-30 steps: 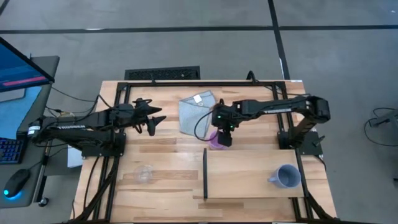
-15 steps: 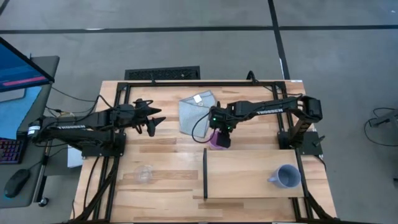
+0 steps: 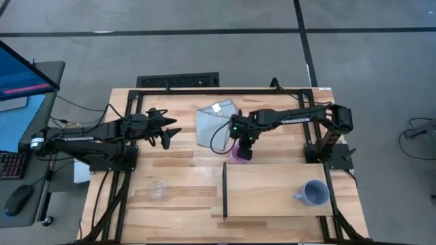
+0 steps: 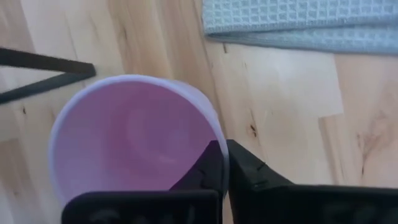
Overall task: Stack small to large cups/mugs on shelf
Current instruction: Put the pink mug on the shelf
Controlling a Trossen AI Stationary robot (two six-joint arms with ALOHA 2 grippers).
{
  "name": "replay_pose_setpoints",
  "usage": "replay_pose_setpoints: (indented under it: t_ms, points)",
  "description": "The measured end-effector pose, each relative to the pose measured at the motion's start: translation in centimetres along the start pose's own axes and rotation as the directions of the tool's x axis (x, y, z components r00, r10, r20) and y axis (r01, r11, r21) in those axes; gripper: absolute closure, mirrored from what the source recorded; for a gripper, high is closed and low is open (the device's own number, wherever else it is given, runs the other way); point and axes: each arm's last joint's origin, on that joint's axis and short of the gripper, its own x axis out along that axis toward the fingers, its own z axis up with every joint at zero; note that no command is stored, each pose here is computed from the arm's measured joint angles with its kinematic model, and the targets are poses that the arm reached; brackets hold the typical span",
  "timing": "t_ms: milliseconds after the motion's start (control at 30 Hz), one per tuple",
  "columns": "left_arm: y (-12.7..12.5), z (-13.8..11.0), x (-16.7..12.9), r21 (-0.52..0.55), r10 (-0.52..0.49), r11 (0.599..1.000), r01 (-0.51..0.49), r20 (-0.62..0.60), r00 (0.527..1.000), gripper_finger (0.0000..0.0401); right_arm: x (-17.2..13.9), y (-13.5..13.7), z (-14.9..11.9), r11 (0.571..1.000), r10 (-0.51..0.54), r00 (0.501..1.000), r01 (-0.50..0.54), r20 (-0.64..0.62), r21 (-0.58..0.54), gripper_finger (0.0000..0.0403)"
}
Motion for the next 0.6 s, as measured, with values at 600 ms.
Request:
replay_pose_setpoints:
  t_ms: [600]
  points:
    - [0.0, 0.0, 0.0, -0.006, 0.0, 1.0, 0.0, 0.0, 1.0, 0.0175, -4.9, -0.4, 1.6, 0.996, -0.092, 0.995, 0.092, -0.033, -0.013, 0.0392]
